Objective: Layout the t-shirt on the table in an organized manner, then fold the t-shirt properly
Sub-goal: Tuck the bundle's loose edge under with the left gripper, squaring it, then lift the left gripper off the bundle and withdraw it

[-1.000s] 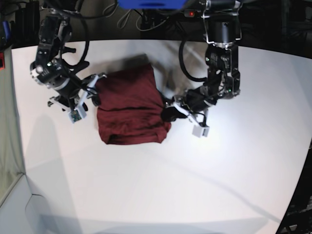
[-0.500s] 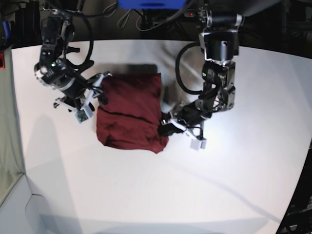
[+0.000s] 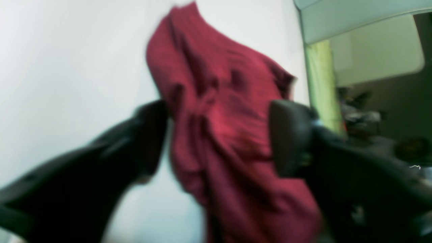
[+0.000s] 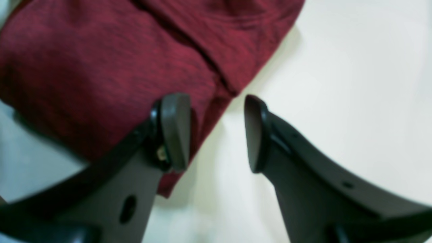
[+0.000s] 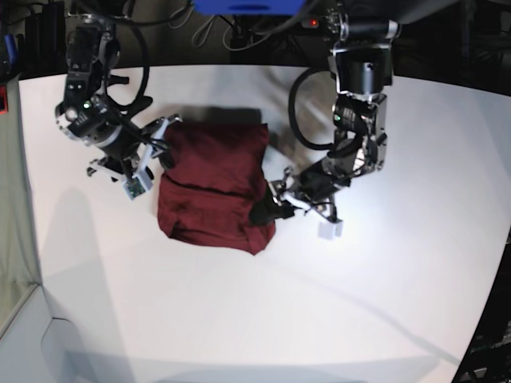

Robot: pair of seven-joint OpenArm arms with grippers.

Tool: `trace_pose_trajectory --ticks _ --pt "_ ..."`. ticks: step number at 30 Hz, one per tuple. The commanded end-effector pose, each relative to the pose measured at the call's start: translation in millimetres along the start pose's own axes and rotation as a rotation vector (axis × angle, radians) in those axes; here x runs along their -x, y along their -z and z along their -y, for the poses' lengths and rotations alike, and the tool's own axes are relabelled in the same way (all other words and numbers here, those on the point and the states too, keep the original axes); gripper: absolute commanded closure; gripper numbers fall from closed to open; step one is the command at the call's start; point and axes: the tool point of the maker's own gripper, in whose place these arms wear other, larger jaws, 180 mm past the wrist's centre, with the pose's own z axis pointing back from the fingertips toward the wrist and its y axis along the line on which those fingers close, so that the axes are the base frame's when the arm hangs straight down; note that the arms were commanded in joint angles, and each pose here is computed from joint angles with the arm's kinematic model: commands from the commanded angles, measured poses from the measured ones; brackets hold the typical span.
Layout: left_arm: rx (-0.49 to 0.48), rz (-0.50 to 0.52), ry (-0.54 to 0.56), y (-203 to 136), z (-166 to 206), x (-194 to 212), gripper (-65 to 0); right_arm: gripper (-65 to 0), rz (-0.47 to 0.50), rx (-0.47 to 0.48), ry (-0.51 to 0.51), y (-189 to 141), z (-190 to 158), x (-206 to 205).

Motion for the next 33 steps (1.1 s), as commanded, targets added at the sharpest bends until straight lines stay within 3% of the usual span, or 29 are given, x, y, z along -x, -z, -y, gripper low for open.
trace_pose_trajectory --ticks 1,5,11,21,26,33 --pt "0.019 0.043 -0.002 -2 4 -17 -52.8 -26.9 0.048 0.004 -0.010 -3 3 -14" --pt "0.059 0.114 -0.070 -19 2 -29 -61.9 -26.9 0.043 0.000 -0.005 -1 3 -13" --pt "0.066 0.150 -0.018 -34 9 -43 -62.0 -26.9 0.017 -0.013 0.012 5 1 -3" --pt "-0.018 0.138 0.068 -57 -19 -61 -61.9 -26.9 0.031 0.000 0.008 3 6 -8" --pt "0.008 0.145 0.090 -58 -6 -59 -61.8 -26.9 0.076 0.030 -0.024 -5 16 -27" --pt "0.108 0.114 0.172 -49 44 -37 -61.8 -26.9 0.135 0.065 -0.066 -17 21 -51"
